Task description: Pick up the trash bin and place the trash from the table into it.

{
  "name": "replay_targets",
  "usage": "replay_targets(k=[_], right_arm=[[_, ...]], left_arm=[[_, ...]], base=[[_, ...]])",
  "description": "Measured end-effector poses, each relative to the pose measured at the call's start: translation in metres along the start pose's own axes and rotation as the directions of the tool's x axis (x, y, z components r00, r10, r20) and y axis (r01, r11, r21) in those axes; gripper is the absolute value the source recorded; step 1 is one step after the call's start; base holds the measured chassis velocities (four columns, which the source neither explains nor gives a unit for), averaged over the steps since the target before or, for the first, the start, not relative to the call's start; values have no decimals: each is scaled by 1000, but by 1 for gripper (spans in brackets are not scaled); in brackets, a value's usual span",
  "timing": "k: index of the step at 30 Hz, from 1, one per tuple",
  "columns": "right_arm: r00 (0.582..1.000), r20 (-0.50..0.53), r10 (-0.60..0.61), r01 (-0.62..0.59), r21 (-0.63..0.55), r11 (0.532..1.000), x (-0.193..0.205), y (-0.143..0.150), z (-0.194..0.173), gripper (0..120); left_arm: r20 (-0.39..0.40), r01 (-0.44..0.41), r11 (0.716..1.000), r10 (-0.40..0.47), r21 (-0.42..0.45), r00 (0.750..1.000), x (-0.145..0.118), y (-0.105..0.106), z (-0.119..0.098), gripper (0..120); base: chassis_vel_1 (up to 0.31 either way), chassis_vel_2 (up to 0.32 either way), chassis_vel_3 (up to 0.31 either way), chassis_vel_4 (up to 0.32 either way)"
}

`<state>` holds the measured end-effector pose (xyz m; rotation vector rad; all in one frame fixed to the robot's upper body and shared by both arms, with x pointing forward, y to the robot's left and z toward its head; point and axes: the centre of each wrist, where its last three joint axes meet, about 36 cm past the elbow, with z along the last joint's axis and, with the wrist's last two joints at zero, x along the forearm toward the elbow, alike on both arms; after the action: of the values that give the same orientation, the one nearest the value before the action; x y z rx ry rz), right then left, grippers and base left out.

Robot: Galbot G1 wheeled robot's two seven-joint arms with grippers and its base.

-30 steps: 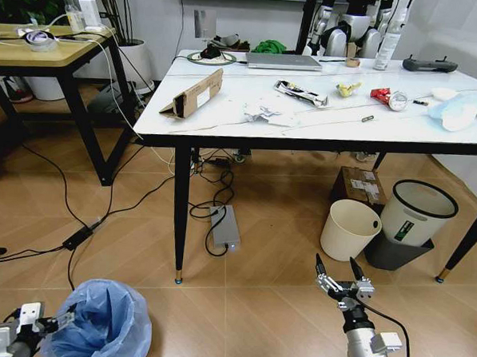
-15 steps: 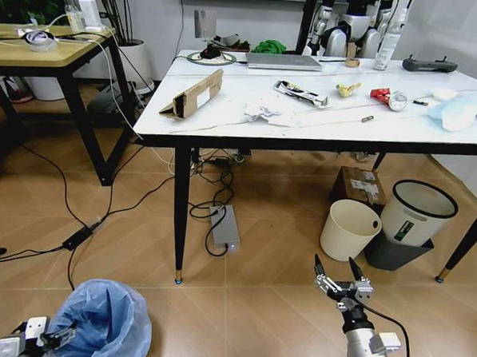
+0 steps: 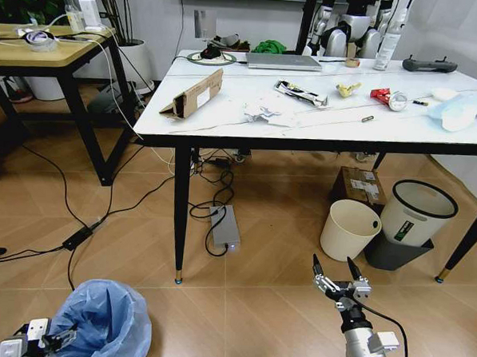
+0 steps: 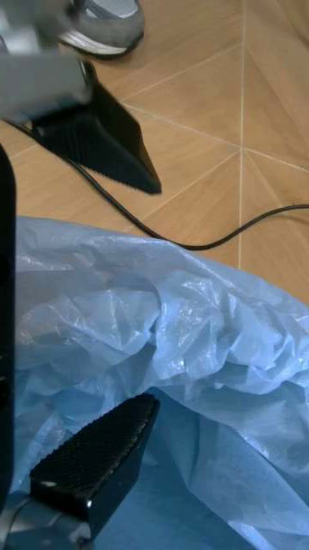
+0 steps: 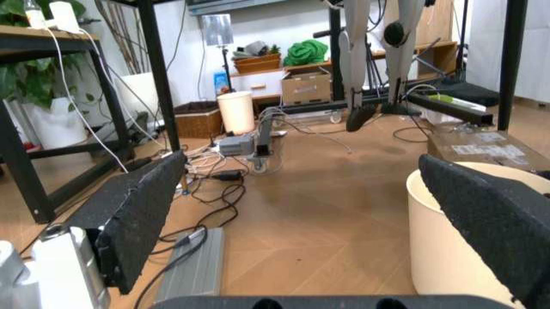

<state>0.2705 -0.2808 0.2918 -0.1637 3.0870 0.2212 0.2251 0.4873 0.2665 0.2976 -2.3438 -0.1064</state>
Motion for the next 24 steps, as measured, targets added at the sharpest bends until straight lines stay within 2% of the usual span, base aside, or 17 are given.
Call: replay_targets(k=[3, 4, 5, 11, 13, 18, 19, 24], right_arm=[[1000, 0, 0, 0, 0, 1000, 0, 0, 0, 100], [1000, 0, 1, -1, 0, 1000, 0, 0, 0, 100], [1000, 0, 1, -1, 0, 1000, 0, 0, 0, 100], [1000, 1, 2, -2, 1, 1000, 0, -1, -1, 100], [1000, 1, 2, -2, 1, 1000, 0, -1, -1, 100], [1000, -2, 2, -2, 1, 1000, 2, 0, -1, 100], [1000, -2, 2, -2, 1, 1000, 2, 0, -1, 100], [1000, -3, 2, -2, 1, 1000, 2, 0, 0, 100]], left_arm=[[-1, -5, 1000, 5, 2, 1000, 0, 0, 1, 78], [-2, -7, 1000, 7, 4, 1000, -1, 0, 1, 71], [-2, -7, 1000, 7, 4, 1000, -1, 0, 1, 71], [-1, -20, 1000, 20, 8, 1000, -2, -1, 2, 44], [-1, -21, 1000, 21, 8, 1000, -2, -1, 2, 41], [-5, -24, 1000, 24, 11, 1000, -3, -1, 5, 19], [-5, -24, 1000, 24, 11, 1000, -3, -1, 5, 19], [9, -43, 999, 42, 12, 999, -3, -1, 6, 3]], base=[[0, 0, 0, 0], [0, 0, 0, 0], [0, 0, 0, 0], [0, 0, 0, 0], [0, 0, 0, 0], [0, 0, 0, 0], [0, 0, 0, 0], [0, 0, 0, 0]])
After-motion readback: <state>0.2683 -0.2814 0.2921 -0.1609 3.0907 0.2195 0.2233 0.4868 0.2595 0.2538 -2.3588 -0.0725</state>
